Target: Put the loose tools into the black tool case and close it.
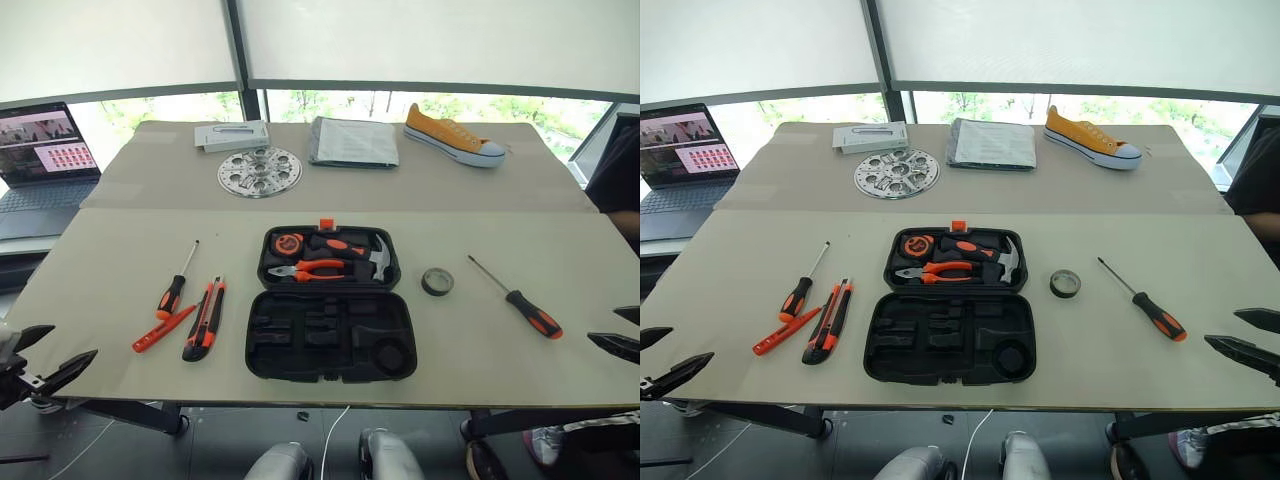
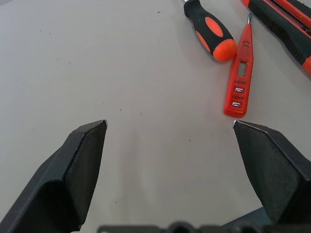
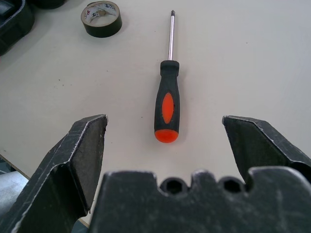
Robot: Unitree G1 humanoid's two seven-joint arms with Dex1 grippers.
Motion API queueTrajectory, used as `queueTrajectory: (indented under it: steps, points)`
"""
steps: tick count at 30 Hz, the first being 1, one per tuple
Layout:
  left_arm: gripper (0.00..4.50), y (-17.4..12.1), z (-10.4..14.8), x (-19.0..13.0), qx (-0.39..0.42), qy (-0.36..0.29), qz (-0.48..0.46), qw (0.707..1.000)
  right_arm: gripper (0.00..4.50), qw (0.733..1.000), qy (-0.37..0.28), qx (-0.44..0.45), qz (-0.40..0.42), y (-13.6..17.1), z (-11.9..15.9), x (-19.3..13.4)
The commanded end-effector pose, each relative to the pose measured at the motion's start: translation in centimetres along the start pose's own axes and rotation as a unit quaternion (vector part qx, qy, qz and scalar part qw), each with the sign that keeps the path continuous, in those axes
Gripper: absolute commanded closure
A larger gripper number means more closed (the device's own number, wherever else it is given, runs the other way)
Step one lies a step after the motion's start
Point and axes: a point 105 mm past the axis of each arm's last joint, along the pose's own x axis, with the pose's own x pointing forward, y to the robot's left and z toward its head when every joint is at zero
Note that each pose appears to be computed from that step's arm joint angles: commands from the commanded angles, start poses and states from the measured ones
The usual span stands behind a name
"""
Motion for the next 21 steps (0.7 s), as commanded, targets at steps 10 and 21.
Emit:
queueTrajectory:
  steps: [10,21]
  points:
    - [0.04,-1.2,4.7,3.4,-0.047,0.012,-0.027,0.998,0.09,0.992,-0.062,-0.088,0.060,3.2,6.2,2.2]
    - [0.04,-2.0,5.8,8.9,-0.190,0.073,-0.034,0.978,0.09,0.940,-0.121,-0.212,0.237,12.9,13.0,6.7]
